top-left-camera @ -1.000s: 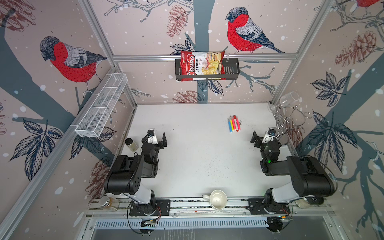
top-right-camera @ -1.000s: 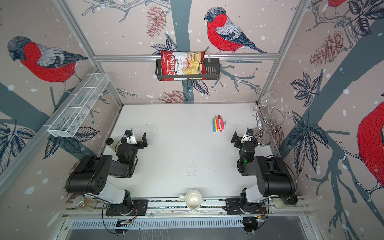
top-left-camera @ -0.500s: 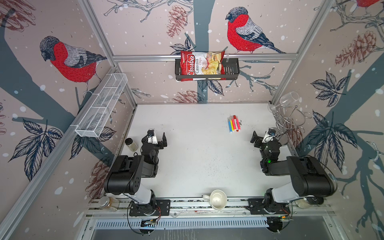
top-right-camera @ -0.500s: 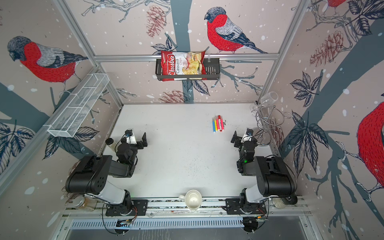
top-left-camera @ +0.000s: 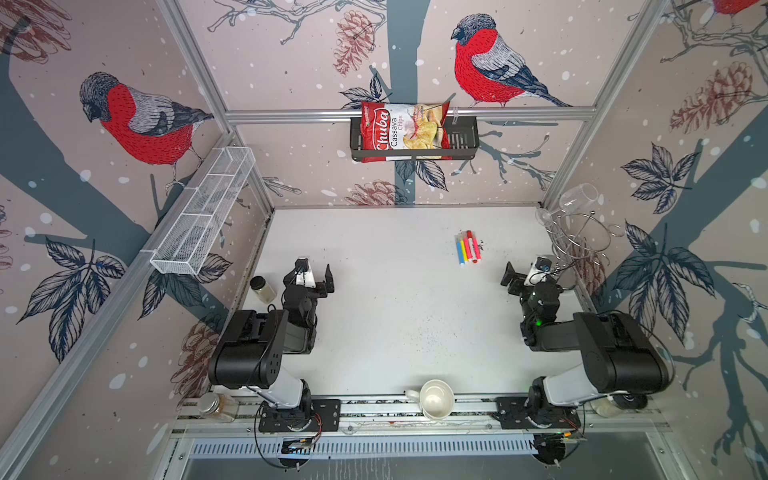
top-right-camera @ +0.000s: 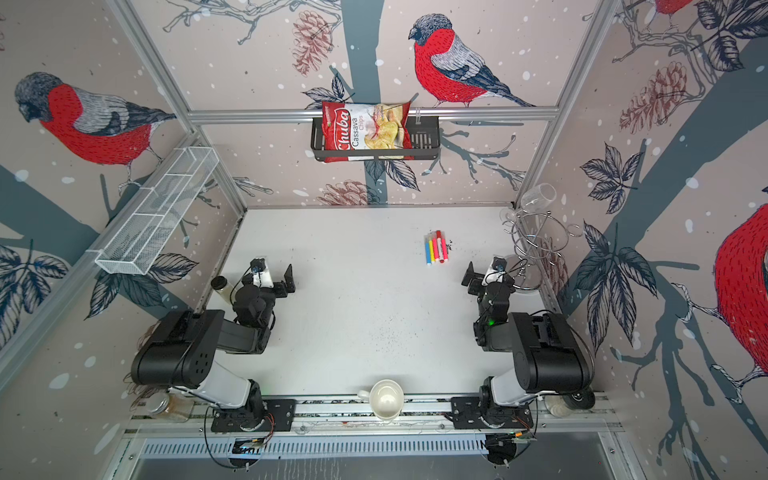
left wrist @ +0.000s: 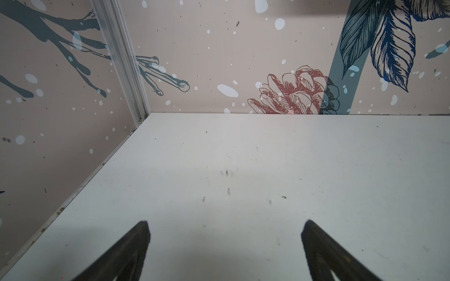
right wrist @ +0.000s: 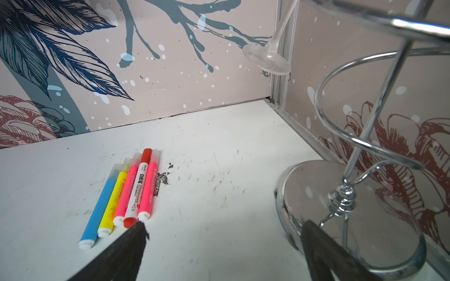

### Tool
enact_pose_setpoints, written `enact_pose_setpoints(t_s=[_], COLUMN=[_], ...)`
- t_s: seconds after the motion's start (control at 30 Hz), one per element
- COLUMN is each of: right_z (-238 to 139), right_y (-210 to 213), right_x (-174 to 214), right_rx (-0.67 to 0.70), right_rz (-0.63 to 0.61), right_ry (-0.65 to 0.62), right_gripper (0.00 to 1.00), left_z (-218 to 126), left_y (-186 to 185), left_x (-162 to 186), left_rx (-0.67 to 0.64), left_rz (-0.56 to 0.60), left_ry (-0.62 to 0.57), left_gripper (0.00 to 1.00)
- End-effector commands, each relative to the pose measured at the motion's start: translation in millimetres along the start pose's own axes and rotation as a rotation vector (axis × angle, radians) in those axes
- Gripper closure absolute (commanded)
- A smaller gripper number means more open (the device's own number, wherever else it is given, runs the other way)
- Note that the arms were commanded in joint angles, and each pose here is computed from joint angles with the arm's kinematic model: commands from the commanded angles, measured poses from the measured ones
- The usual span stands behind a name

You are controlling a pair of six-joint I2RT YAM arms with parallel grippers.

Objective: Insert the pens into the pen caps

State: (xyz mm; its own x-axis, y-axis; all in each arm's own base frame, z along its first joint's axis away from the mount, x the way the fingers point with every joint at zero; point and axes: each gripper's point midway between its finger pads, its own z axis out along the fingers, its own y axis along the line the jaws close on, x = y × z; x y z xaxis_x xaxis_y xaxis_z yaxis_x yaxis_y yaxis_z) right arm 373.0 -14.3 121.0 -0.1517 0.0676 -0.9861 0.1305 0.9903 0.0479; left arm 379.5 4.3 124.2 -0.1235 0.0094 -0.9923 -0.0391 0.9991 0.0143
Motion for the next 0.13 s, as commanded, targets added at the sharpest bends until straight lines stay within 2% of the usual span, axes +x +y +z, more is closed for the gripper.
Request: enact_pose_setpoints(t_s=[0.0,0.1], right_z=[1.2,2.6], right_y=[1.0,0.6], right_x=[-3.5,-2.6], right_rx=[-0.004,-0.011], right_rz=[-0.011,-0.005], right_ry=[-0.010,-0.002], right_gripper=[0.00,0.00], left_z=[-2.0,-1.9], left_y=[0.4,0.5], left_x=[-3.4,-3.6], left_rx=[-0.001,-0.001], left_rz=[-0.009,-0.009], left_ry=[-0.016,-0.017], left_gripper=[0.03,0.03])
